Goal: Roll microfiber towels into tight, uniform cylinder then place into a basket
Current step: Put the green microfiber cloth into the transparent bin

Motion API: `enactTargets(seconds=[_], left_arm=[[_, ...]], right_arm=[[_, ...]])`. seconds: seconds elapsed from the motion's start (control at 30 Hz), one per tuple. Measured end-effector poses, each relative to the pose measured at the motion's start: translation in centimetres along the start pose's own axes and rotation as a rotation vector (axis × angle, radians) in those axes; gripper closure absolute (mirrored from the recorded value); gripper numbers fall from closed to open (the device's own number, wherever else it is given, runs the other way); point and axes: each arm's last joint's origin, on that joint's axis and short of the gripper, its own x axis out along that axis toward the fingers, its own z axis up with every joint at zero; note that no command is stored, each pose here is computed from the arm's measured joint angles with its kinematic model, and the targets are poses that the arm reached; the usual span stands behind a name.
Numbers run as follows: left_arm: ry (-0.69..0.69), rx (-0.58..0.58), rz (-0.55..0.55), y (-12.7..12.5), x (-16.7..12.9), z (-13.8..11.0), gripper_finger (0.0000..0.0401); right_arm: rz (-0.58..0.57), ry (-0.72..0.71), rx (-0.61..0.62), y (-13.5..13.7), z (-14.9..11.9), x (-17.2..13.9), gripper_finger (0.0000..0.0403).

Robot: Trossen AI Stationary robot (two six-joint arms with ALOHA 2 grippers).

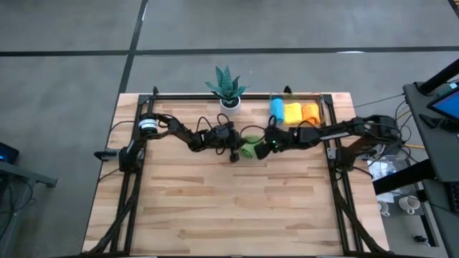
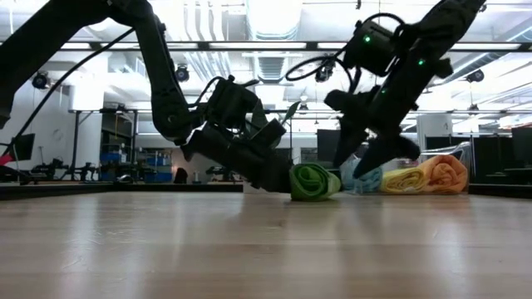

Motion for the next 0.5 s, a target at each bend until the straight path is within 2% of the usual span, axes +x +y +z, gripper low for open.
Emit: enactTargets(seconds=[0.1,0.27,0.37,0.5], left_arm=[[0.005,-0.090,0.061,0.0,0.0,0.0,0.0401],[0.007,-0.260,0.149,-0.9,0.0,0.0,0.0401],[0.004,-0.295,0.187,-1.8,0.0,0.1,0.0401],[0.008,-0.276,0.247,-3.1,0.1,0.4,0.0401]], right_arm=[[-0.059,-0.044,0.008,-0.2,0.0,-1.3,0.0181],[-0.046,-0.091,0.016,0.0,0.3,-2.2,0.0181],[-0.058,-0.097,0.016,0.0,0.3,-2.0,0.0181],[-0.058,-0.126,0.027,-0.3,1.0,-1.0,0.0181]])
